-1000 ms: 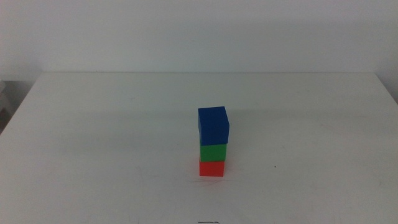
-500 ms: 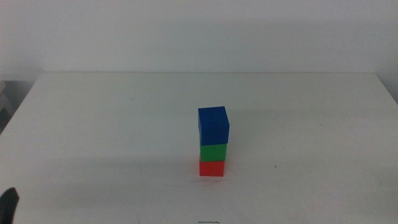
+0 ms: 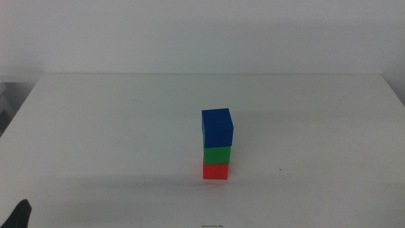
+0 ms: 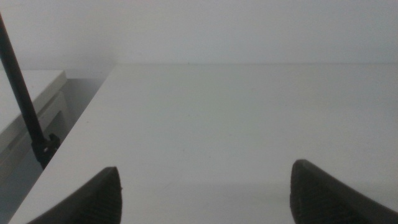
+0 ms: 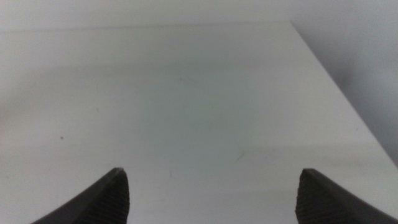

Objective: Stack red cubes first, then green, then blue cubes in a specific spot.

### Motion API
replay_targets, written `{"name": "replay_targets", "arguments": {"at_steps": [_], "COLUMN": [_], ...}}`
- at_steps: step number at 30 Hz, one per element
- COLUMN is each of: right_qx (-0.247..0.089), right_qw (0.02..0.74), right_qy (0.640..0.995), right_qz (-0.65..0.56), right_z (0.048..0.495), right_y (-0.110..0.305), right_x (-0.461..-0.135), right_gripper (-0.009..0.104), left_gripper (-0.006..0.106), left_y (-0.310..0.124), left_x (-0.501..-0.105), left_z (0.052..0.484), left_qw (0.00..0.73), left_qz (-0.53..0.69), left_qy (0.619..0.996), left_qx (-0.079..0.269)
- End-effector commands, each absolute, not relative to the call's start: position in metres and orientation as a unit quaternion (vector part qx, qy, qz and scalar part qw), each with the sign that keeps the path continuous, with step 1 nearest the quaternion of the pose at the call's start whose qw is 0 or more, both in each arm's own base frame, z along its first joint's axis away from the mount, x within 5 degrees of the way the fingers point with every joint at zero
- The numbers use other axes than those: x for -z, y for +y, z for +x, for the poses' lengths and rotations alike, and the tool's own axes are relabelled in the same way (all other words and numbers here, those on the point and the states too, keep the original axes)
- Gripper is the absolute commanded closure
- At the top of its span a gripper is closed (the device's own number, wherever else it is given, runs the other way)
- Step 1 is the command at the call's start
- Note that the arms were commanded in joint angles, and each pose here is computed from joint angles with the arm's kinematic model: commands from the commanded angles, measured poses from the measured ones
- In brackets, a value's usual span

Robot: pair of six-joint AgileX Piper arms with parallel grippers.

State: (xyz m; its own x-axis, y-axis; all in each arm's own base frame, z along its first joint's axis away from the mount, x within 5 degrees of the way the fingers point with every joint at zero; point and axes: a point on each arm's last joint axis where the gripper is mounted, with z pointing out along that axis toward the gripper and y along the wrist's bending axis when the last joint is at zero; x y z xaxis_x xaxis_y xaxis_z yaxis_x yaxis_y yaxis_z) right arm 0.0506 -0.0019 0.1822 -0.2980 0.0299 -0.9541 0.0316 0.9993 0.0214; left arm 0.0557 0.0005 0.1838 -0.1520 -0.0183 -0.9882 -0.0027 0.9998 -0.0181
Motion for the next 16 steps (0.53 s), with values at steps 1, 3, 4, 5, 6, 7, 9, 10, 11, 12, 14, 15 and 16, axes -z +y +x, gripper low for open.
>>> {"name": "replay_targets", "arguments": {"at_steps": [1, 3, 4, 5, 6, 7, 9, 10, 11, 12, 14, 15, 16], "right_qx": [0.011, 0.010, 0.011, 0.012, 0.011, 0.011, 0.011, 0.011, 0.011, 0.011, 0.012, 0.012, 0.012], "right_qw": [0.643, 0.654, 0.652, 0.657, 0.663, 0.666, 0.668, 0.667, 0.665, 0.664, 0.665, 0.665, 0.665], "right_qy": [0.766, 0.757, 0.758, 0.754, 0.749, 0.746, 0.744, 0.745, 0.746, 0.747, 0.747, 0.747, 0.747], "right_qz": [0.010, 0.009, 0.008, 0.007, 0.007, 0.007, 0.007, 0.007, 0.007, 0.007, 0.007, 0.007, 0.007], "right_z": [0.0516, 0.0535, 0.0534, 0.0535, 0.0537, 0.0538, 0.0539, 0.0538, 0.0538, 0.0537, 0.0538, 0.0538, 0.0538], "right_y": [-0.0022, -0.0020, -0.0021, -0.0021, -0.0020, -0.0019, -0.0019, -0.0019, -0.0019, -0.0019, -0.0020, -0.0020, -0.0020], "right_x": [-0.1920, -0.1875, -0.1875, -0.1890, -0.1904, -0.1913, -0.1918, -0.1915, -0.1910, -0.1908, -0.1910, -0.1910, -0.1910], "right_gripper": [0.008, 0.008, 0.008, 0.008, 0.008, 0.008, 0.008, 0.008, 0.008, 0.008, 0.008, 0.008, 0.008], "left_gripper": [0.009, 0.009, 0.009, 0.009, 0.009, 0.009, 0.009, 0.009, 0.009, 0.009, 0.009, 0.009, 0.009], "left_y": [-0.0001, -0.0001, -0.0001, -0.0001, -0.0001, -0.0001, -0.0001, -0.0001, -0.0001, -0.0001, -0.0001, -0.0001, -0.0001], "left_x": [-0.1946, -0.1949, -0.1949, -0.1949, -0.1949, -0.1949, -0.1949, -0.1949, -0.1949, -0.1949, -0.1949, -0.1949, -0.1950], "left_z": [0.0549, 0.0549, 0.0549, 0.0549, 0.0549, 0.0549, 0.0549, 0.0550, 0.0550, 0.0550, 0.0550, 0.0550, 0.0549], "left_qw": [0.695, 0.697, 0.697, 0.697, 0.697, 0.697, 0.697, 0.696, 0.696, 0.696, 0.696, 0.696, 0.697], "left_qz": [-0.010, -0.010, -0.010, -0.010, -0.010, -0.010, -0.010, -0.010, -0.010, -0.010, -0.009, -0.009, -0.009], "left_qy": [0.718, 0.717, 0.717, 0.717, 0.717, 0.717, 0.717, 0.717, 0.717, 0.717, 0.717, 0.717, 0.717], "left_qx": [0.014, 0.014, 0.014, 0.014, 0.014, 0.014, 0.014, 0.014, 0.014, 0.014, 0.013, 0.013, 0.013]}}
